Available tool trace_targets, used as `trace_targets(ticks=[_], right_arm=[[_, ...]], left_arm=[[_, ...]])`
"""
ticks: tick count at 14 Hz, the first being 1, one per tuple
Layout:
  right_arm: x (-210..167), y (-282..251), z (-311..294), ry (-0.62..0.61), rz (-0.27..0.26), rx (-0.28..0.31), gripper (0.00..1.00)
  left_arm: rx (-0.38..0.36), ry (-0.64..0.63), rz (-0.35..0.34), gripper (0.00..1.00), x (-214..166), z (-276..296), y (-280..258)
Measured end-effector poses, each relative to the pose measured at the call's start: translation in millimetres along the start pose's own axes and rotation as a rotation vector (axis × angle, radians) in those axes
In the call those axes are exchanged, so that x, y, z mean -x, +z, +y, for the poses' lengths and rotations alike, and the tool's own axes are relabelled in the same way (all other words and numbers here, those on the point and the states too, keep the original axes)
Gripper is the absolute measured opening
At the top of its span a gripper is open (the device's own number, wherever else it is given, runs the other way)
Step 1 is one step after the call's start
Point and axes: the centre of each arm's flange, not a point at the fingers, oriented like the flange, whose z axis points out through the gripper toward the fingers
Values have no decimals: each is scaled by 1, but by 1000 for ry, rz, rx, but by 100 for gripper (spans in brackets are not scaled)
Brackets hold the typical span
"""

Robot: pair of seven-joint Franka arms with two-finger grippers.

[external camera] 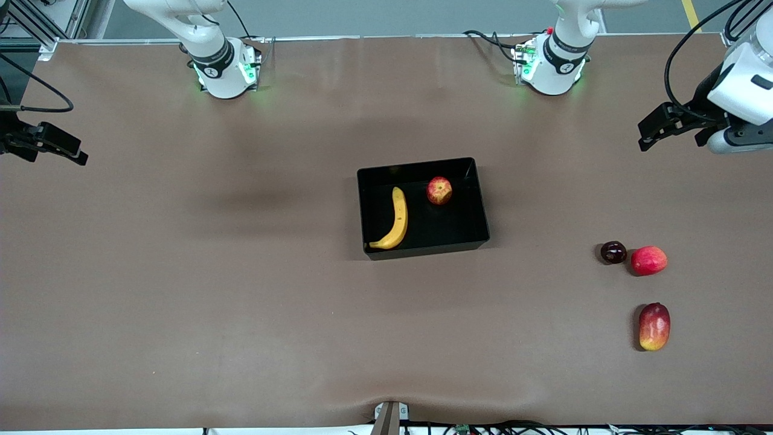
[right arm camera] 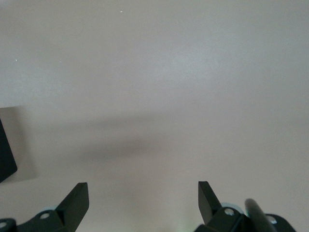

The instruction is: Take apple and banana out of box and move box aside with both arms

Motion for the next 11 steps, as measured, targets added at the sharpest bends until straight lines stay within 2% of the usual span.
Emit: trace_targets(ticks=[7,11], right_arm=[[0,0,0,0,0,0,100],[0,0,0,1,-1,0,100]], left_arm=[[0,17,-7,100,-4,9,4],[-7,65,-56,100,-8,39,28]])
